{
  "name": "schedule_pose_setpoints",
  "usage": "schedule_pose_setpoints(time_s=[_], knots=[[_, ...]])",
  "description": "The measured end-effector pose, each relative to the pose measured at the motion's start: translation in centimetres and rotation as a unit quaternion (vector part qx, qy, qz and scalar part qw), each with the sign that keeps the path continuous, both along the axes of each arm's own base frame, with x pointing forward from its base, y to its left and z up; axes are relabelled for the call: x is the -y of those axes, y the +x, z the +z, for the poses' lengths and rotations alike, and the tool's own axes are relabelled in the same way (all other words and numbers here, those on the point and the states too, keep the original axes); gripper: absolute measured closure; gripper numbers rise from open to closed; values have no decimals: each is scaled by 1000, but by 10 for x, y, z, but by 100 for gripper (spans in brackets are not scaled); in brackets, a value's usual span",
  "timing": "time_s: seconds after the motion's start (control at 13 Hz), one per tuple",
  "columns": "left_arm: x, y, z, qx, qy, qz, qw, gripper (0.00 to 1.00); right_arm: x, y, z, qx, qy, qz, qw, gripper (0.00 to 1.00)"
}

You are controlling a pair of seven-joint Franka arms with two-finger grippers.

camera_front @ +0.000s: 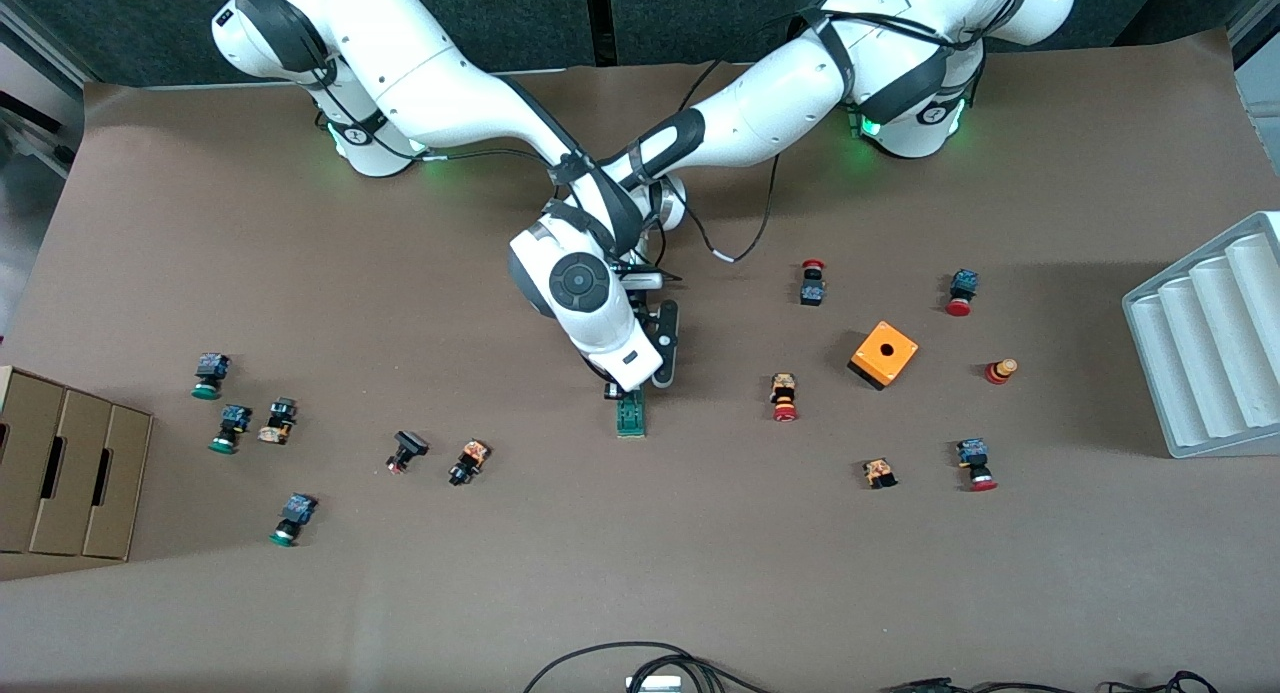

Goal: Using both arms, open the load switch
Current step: 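Open the right gripper and lift it off the handle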

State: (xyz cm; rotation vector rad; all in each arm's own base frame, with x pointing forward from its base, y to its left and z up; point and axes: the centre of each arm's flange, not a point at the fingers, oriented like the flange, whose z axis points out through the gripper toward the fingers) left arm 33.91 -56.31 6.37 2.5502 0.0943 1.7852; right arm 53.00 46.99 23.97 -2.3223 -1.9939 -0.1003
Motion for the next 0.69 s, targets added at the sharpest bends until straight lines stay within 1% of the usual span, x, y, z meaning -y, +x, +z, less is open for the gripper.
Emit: schedule_pose_setpoints(time_s=[0.23, 0.38, 0.54, 0.69], knots=[[0, 0, 0, 0, 0, 0, 1000, 29, -2, 2, 32, 10, 11, -4, 1000, 16], [0, 0, 0, 0, 0, 0, 1000, 29, -2, 2, 53, 13, 16, -8, 1000, 0], [0, 0, 0, 0, 0, 0, 1000, 29, -2, 1, 72, 13, 20, -25, 999, 0], [0, 0, 0, 0, 0, 0, 1000, 29, -1, 2, 93, 19, 29, -45, 998, 0]])
